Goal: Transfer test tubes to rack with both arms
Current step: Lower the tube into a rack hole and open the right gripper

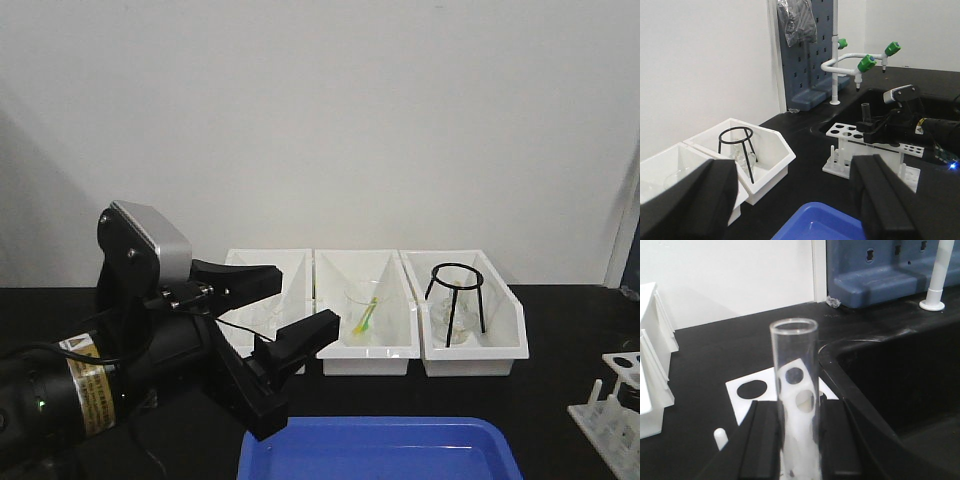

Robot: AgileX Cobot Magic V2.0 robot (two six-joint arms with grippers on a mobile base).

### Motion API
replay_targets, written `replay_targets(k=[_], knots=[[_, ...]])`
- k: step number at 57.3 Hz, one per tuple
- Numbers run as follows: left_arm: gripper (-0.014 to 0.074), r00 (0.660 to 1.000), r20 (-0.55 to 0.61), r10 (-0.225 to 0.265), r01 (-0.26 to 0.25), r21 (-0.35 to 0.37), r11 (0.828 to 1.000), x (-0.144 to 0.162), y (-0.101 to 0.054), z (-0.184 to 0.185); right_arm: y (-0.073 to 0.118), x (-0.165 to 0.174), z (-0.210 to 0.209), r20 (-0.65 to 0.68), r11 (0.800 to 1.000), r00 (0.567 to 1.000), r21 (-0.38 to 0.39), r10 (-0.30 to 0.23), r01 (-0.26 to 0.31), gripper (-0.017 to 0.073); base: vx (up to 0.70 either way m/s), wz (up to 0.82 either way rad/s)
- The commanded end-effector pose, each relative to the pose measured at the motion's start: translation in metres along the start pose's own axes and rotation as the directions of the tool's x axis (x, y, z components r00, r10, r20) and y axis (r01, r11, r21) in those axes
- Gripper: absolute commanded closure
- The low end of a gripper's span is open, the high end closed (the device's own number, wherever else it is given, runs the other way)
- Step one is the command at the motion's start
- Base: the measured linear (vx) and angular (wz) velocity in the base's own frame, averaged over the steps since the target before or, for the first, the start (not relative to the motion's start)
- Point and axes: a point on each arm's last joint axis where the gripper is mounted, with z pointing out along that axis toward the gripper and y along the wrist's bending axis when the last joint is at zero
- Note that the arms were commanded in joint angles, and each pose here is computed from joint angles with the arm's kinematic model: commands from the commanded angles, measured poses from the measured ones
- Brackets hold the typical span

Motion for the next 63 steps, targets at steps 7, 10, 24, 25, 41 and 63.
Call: replay_targets(k=[7, 10, 24, 25, 41, 63], knots=[[0.0021, 0.995, 0.101, -0.015, 0.012, 0.030, 0.999, -0.023, -0.005, -0.007, -0.001, -0.025, 0.001, 0.148, 1.000, 0.989, -0.002, -0.004, 0.004, 0.0558, 0.00, 0.00], [0.0021, 0.995, 0.102, -0.015, 0.012, 0.030, 0.999, -0.023, -0.005, -0.007, -0.001, -0.026, 0.001, 0.154, 1.000, 0.988, -0.002, -0.004, 0.004, 0.0547, 0.00, 0.00], [0.0021, 0.995, 0.102, -0.015, 0.012, 0.030, 0.999, -0.023, -0.005, -0.007, -0.001, -0.026, 0.001, 0.159, 1.000, 0.987, -0.003, -0.002, 0.002, 0.0333, 0.00, 0.00], [0.0021, 0.995, 0.102, -0.015, 0.012, 0.030, 0.999, -0.023, -0.005, -0.007, -0.001, -0.026, 0.001, 0.159, 1.000, 0.987, -0.003, 0.000, 0.000, 0.0316, 0.00, 0.00], [0.0021, 0.995, 0.102, -0.015, 0.012, 0.030, 0.999, -0.023, -0.005, -0.007, 0.000, -0.035, -0.002, 0.247, 1.000, 0.969, -0.009, 0.004, -0.002, 0.0037, 0.00, 0.00], [0.0021, 0.995, 0.101, -0.015, 0.012, 0.029, 1.000, -0.023, -0.005, -0.007, 0.004, -0.103, -0.042, 0.476, 0.999, 0.879, -0.036, 0.035, -0.020, 0.0026, 0.00, 0.00]])
